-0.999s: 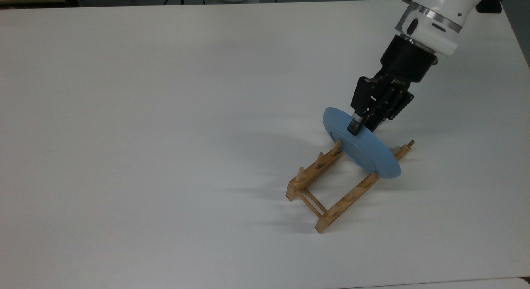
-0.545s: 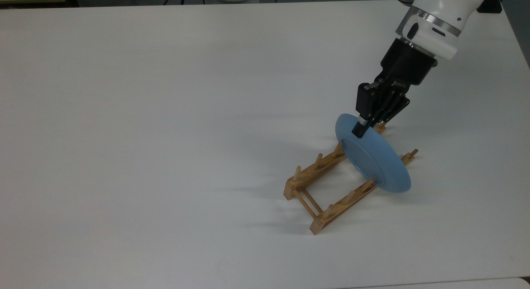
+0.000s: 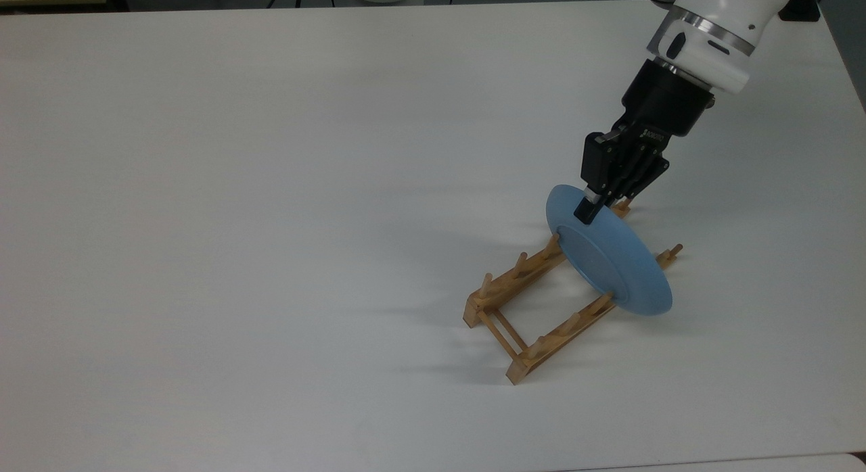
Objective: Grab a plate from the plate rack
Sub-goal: 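Lift the blue plate up out of the wooden rack slots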
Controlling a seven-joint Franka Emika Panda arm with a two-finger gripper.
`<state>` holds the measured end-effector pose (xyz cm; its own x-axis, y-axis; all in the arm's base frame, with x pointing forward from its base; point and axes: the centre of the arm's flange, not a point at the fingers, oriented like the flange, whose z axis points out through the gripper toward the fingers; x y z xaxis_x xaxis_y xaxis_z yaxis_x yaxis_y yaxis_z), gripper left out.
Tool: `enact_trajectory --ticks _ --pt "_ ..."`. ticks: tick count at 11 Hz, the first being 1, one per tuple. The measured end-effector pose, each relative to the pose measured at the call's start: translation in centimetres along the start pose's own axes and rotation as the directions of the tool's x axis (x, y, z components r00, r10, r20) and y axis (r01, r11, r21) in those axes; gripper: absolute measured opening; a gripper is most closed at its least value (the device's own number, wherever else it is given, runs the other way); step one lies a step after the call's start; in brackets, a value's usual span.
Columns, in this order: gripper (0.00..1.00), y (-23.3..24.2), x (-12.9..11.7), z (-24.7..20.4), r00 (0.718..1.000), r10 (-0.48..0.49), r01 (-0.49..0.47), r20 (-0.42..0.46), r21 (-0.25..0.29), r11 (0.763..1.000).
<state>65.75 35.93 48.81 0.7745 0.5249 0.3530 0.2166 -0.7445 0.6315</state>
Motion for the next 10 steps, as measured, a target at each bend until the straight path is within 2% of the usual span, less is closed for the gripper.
enact_trajectory --ticks 2,4,6,7,8,9,10 --pt "0.07 1.5 0.3 -1.1 1.0 0.025 -0.025 -0.016 -0.002 1.0" --pt "0.07 4.5 0.8 -3.7 0.993 0.109 -0.109 -0.051 0.005 0.994" --pt "0.07 7.5 0.8 -5.4 0.972 0.227 -0.224 -0.059 0.041 0.974" --pt "0.07 9.0 0.6 -5.5 0.95 0.307 -0.304 -0.048 0.06 0.951" --pt "0.07 11.0 0.4 -5.1 0.913 0.408 -0.404 -0.02 0.101 0.909" --pt "0.07 13.3 0.1 -4.5 0.859 0.512 -0.508 0.029 0.175 0.843" --pt "0.07 16.1 -0.6 -3.1 0.784 0.607 -0.617 0.126 0.254 0.745"
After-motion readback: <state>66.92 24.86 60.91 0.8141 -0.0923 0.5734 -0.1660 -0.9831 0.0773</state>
